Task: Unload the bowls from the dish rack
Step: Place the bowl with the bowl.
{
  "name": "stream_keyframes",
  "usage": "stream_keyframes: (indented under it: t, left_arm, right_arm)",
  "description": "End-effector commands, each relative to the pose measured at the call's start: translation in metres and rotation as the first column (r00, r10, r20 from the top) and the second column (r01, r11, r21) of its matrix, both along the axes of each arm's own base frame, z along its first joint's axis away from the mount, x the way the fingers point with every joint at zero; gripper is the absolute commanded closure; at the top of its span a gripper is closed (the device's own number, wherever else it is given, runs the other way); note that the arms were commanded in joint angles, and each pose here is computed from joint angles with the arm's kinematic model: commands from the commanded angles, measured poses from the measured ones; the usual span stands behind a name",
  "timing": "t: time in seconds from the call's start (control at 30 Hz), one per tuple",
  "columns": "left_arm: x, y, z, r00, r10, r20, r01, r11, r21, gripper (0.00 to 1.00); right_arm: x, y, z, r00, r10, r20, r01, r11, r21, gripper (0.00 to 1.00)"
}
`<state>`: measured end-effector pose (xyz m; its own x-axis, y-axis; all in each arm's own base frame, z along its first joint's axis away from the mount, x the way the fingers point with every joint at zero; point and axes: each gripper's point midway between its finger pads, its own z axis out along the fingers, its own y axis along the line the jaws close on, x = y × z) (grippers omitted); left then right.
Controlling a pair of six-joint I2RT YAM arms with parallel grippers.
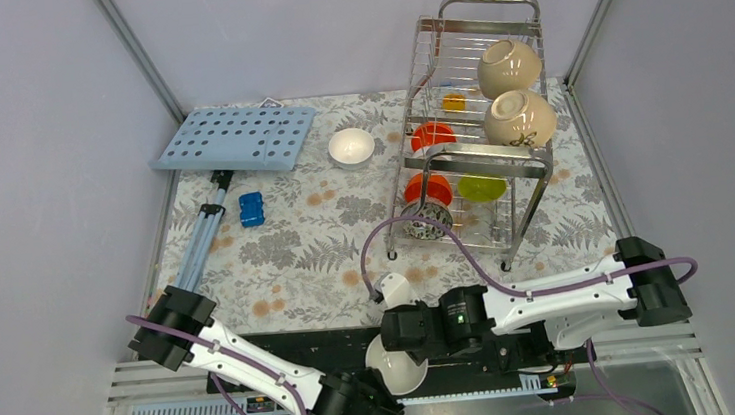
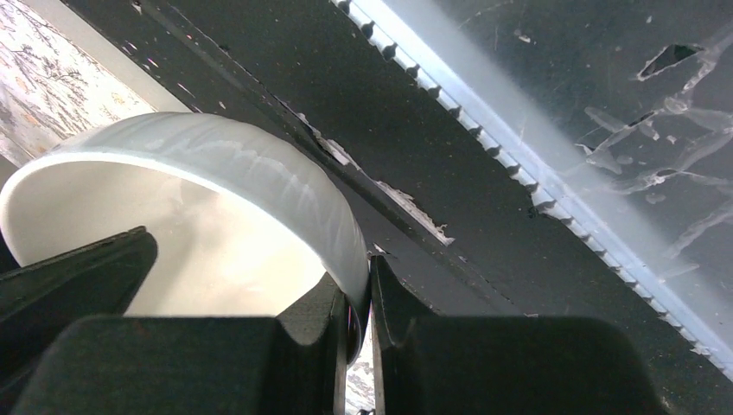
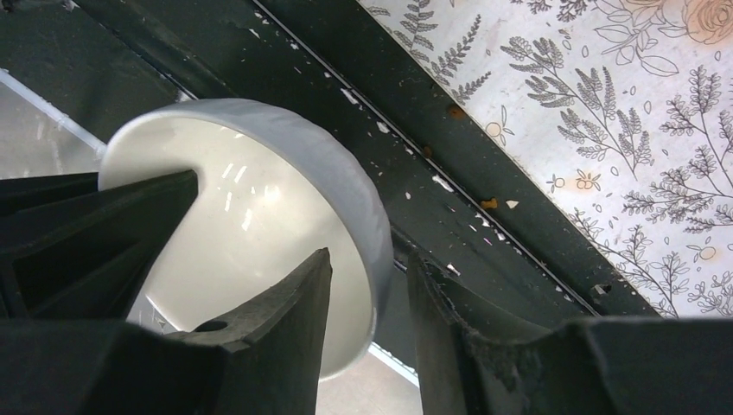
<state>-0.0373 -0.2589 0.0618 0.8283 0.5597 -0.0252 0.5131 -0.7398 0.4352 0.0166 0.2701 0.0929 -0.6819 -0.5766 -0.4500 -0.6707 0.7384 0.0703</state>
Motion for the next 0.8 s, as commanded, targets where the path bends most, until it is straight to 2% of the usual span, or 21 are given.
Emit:
stream_keyframes:
  t: [0.0,0.17,0.3,0.33,0.43,0.53,0.6,0.63,0.7,0.77]
  left_arm:
    - [-0.010,-0.021,0.027,0.999,0.012,-0.042,-0.017,0.994,-0.109,1.00]
    - [-0.011,-0.023,0.029,0.999,0.016,-0.046,-0.021,0.993,-0.112,1.00]
    - [-0.011,-0.023,0.028,0.999,0.028,-0.044,-0.033,0.993,-0.113,1.00]
    - [-0.011,-0.024,0.028,0.999,0.035,-0.041,-0.040,0.993,-0.115,1.00]
    - [-0.009,-0.026,0.028,0.998,0.061,-0.034,-0.065,0.990,-0.125,1.00]
    - [-0.009,-0.030,0.031,0.994,0.098,-0.043,-0.103,0.983,-0.155,0.99]
    - [-0.009,-0.034,0.035,0.990,0.130,-0.057,-0.139,0.973,-0.184,0.87]
    - [-0.008,-0.035,0.038,0.986,0.151,-0.064,-0.161,0.967,-0.200,0.72]
    - [-0.006,-0.038,0.045,0.974,0.210,-0.084,-0.224,0.944,-0.243,0.38]
    - [-0.004,-0.039,0.051,0.963,0.249,-0.106,-0.269,0.922,-0.279,0.22]
  right_arm:
    - [0.001,0.014,0.012,0.999,-0.020,0.032,0.019,0.999,0.034,0.56]
    - [-0.001,0.014,0.009,0.999,-0.021,0.034,0.020,1.000,0.022,0.62]
    - [-0.002,0.013,0.010,0.999,-0.032,0.040,0.031,0.999,0.020,0.71]
    - [-0.002,0.013,0.009,0.999,-0.034,0.039,0.033,0.999,0.019,0.74]
    - [-0.001,0.010,0.010,0.997,-0.058,0.043,0.057,0.998,0.022,0.98]
    - [0.000,0.011,0.013,0.996,-0.078,0.043,0.077,0.996,0.043,1.00]
    - [0.003,0.011,0.016,0.994,-0.095,0.054,0.092,0.994,0.061,1.00]
    - [0.005,0.010,0.017,0.992,-0.107,0.062,0.103,0.993,0.066,1.00]
    - [0.009,0.008,0.020,0.988,-0.131,0.076,0.125,0.989,0.080,1.00]
    - [0.013,0.006,0.024,0.984,-0.151,0.092,0.142,0.985,0.097,1.00]
